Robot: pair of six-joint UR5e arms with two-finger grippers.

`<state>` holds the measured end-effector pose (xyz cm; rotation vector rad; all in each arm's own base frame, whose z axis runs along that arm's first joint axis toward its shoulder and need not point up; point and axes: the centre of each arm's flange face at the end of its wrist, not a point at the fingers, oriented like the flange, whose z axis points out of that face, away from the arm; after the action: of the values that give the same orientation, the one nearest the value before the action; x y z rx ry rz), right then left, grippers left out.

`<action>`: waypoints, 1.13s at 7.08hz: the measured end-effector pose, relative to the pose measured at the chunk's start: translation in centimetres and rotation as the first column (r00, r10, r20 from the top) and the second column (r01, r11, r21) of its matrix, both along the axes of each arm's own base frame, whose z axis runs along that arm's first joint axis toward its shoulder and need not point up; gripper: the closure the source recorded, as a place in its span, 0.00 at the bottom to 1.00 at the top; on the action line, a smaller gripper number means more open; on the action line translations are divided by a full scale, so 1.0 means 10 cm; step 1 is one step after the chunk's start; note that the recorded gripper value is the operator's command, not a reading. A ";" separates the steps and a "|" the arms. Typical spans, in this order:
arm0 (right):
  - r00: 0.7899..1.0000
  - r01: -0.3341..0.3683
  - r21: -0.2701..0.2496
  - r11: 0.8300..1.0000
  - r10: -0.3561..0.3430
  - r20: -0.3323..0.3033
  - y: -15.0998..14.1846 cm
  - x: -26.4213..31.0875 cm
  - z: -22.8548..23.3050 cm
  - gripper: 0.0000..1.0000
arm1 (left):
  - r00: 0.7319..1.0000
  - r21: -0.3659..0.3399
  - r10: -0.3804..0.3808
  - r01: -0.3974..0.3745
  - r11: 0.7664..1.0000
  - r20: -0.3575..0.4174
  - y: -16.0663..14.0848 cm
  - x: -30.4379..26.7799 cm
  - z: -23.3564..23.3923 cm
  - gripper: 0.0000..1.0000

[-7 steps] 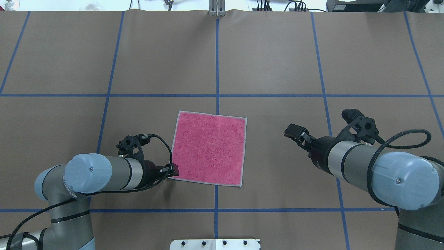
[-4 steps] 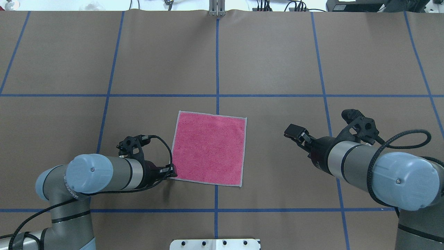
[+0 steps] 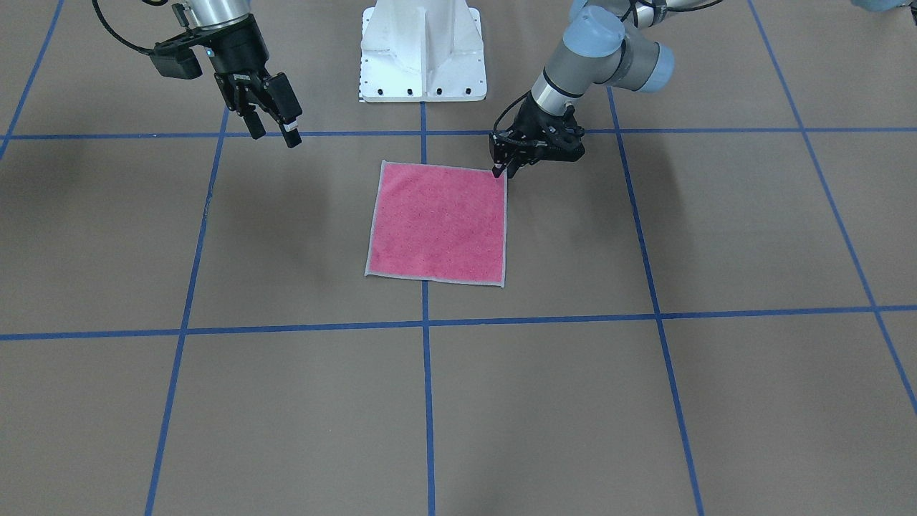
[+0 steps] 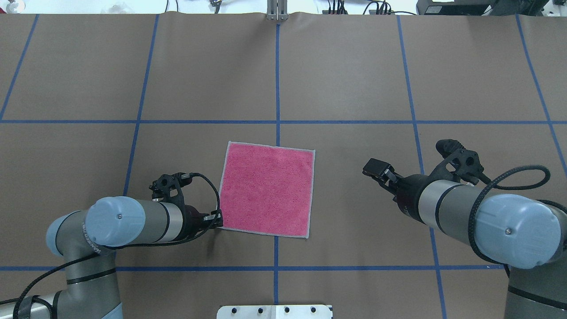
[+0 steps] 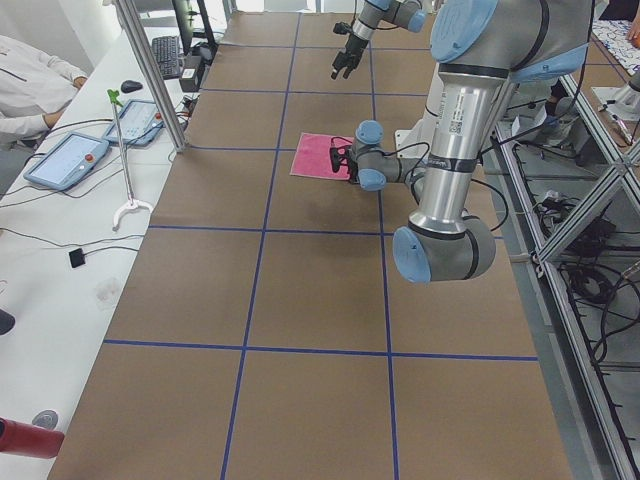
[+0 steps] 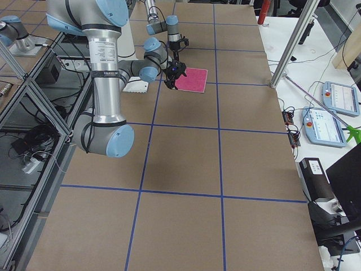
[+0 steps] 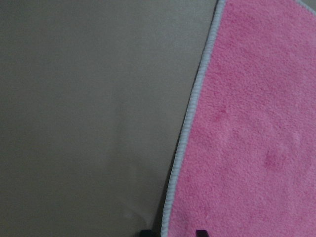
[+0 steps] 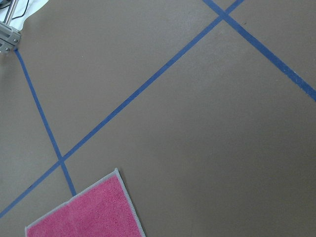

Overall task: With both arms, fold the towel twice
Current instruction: 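Grasp the pink towel's corner nearest the left gripper, then lower the right gripper onto the towel's other near corner and grasp it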

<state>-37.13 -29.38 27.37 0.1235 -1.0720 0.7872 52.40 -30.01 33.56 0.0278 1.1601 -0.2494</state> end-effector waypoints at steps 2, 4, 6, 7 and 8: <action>1.000 0.000 0.000 1.000 0.000 0.001 0.00 0.00 0.00 0.01 | 1.000 0.002 0.000 0.000 1.000 0.001 0.00 0.00 0.00 1.00; 1.000 0.000 0.009 1.000 0.000 -0.004 0.05 -0.04 0.00 0.02 | 1.000 0.006 -0.001 0.001 1.000 -0.001 -0.01 -0.01 -0.01 1.00; 1.000 -0.015 0.037 0.999 0.015 -0.018 0.24 -0.27 0.03 0.03 | 1.000 0.007 -0.002 0.002 1.000 -0.003 -0.01 -0.02 -0.02 1.00; 0.999 -0.029 0.020 0.999 0.029 -0.014 0.32 -0.50 0.06 0.04 | 1.000 0.007 -0.002 0.002 1.000 -0.004 -0.01 -0.02 -0.03 1.00; 0.999 -0.046 -0.010 0.999 0.046 -0.006 0.34 -0.83 0.07 0.06 | 1.000 0.007 -0.002 0.002 1.000 -0.005 -0.01 -0.02 -0.03 1.00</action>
<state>-45.44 -26.01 28.12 0.1421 -1.0631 0.8335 52.21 -30.16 33.23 0.0351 1.1662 -0.2474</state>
